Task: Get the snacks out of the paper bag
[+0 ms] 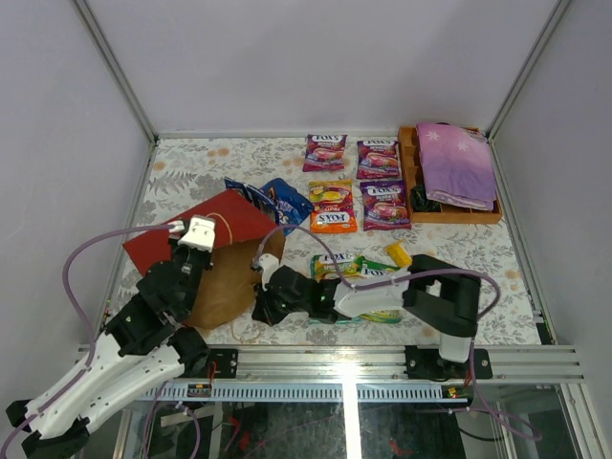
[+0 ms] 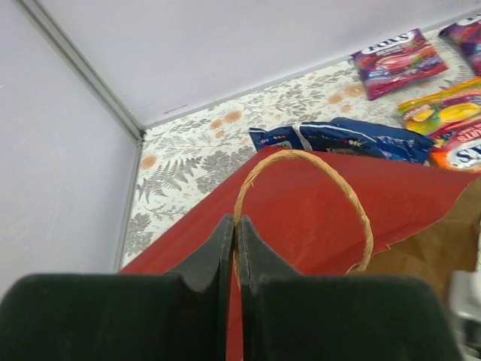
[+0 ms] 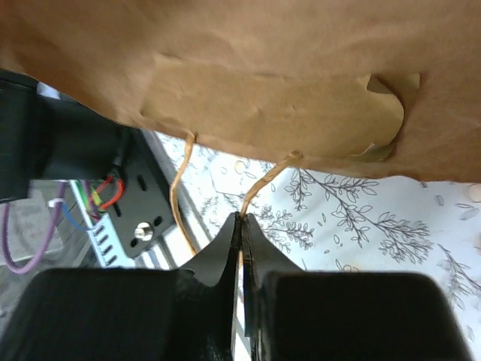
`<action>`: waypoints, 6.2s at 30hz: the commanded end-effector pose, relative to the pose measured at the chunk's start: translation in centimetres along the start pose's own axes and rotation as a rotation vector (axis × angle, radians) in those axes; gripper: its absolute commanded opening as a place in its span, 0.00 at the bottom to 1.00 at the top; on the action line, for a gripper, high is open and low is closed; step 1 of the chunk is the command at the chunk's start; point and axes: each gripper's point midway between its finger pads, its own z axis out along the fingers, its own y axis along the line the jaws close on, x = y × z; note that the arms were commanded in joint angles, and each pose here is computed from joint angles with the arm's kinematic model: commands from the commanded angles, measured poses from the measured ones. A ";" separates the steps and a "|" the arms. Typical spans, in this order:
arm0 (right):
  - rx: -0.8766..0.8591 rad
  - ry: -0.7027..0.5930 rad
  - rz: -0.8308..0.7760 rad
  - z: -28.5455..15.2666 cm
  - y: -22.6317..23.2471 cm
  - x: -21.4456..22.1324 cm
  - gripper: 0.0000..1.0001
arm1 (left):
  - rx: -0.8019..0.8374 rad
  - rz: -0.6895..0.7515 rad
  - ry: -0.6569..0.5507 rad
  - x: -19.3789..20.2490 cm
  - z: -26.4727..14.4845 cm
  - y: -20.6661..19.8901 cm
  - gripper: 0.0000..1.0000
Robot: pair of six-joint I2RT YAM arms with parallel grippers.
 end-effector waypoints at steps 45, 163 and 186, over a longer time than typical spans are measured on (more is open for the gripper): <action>-0.195 -0.192 -0.233 -2.0 9.7 -29.3 0.02 | -1.156 -0.436 0.253 -0.8 -2.1 21.1 0.00; -0.412 -0.514 0.258 -3.1 0.3 -41.4 0.62 | -1.044 -0.277 0.342 -0.2 15.2 25.2 0.11; -0.162 -0.653 0.074 -23.2 -1.8 -34.9 1.00 | -0.193 -0.512 0.331 -1.0 4.3 8.7 1.00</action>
